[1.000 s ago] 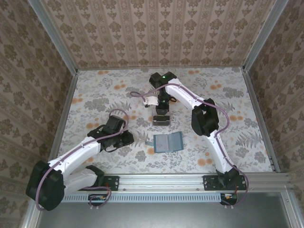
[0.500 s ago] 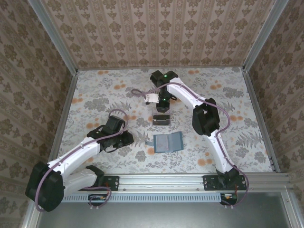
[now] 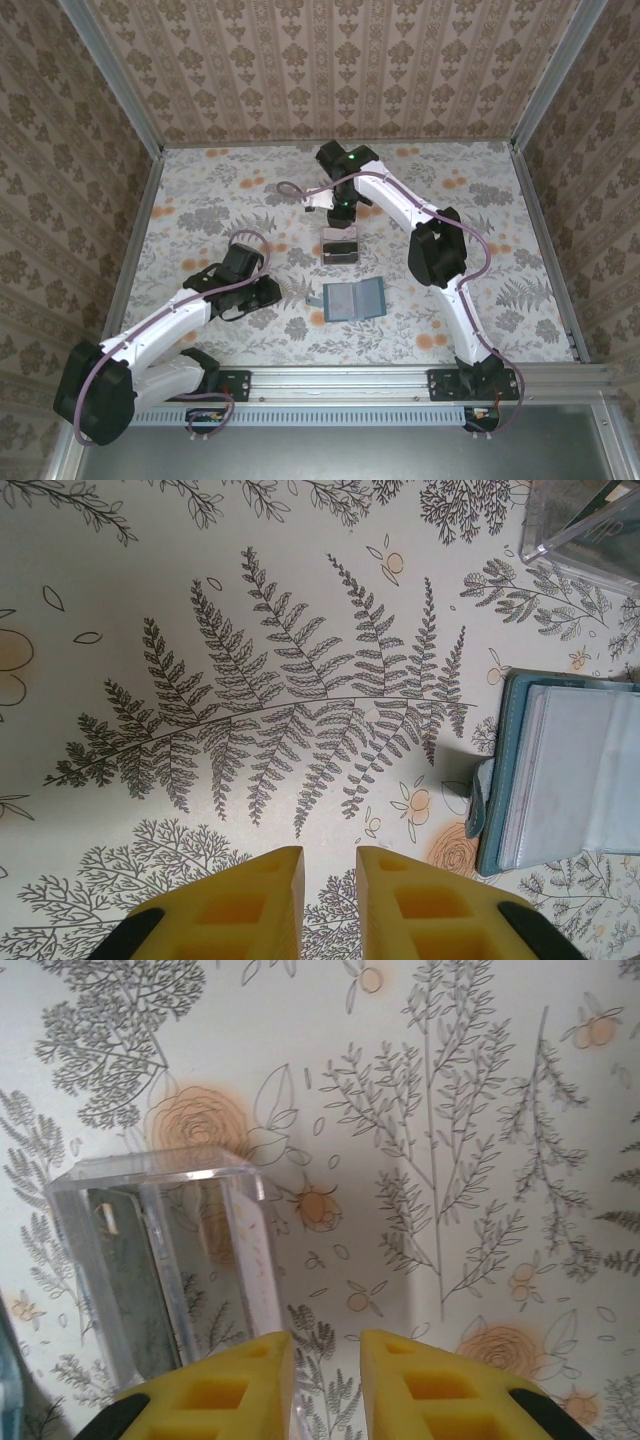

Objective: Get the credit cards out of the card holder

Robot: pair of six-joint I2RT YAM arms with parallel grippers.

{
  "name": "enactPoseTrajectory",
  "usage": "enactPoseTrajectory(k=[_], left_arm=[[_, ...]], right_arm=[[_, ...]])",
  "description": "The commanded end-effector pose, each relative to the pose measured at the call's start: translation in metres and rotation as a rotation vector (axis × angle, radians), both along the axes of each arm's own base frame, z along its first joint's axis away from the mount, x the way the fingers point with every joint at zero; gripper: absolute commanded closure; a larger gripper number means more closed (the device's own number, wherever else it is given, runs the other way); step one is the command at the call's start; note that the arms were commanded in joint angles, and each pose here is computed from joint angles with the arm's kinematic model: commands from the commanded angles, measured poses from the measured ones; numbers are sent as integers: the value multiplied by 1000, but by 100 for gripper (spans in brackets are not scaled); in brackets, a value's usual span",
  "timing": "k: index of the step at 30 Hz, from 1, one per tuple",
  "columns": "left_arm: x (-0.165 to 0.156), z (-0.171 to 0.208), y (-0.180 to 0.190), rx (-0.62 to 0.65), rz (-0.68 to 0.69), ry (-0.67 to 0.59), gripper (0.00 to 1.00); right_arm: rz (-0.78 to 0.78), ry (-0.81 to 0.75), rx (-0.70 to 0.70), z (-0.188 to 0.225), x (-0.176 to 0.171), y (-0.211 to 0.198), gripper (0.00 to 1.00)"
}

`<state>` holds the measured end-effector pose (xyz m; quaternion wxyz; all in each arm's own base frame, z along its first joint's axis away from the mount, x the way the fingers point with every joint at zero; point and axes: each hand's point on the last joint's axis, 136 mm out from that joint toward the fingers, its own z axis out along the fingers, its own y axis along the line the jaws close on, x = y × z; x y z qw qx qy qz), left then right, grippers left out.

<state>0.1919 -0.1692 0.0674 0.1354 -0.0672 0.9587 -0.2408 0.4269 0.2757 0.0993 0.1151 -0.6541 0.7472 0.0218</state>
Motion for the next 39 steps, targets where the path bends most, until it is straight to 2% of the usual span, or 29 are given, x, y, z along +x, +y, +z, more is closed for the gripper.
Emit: enactPoseTrajectory(k=[1,16,25,31,39], left_arm=[[-2,0,4,-6,27,9,78],[0,0,-1,-18,15,17,77],[5,10,-7,-26,-3,-3,77],[12,19,-27,-41,-49,-24,77],[15,17,-79,-42,-172,-19,78]], right_arm=[[-26,-76,17,21,9,-3,73],[-16,-32,0,-4,1,-3,69],[-40,-93,48,28,3,1,68],[-132,-139,127,59,-4,-2,67],[-379,-176,289,79,-25,-14,62]])
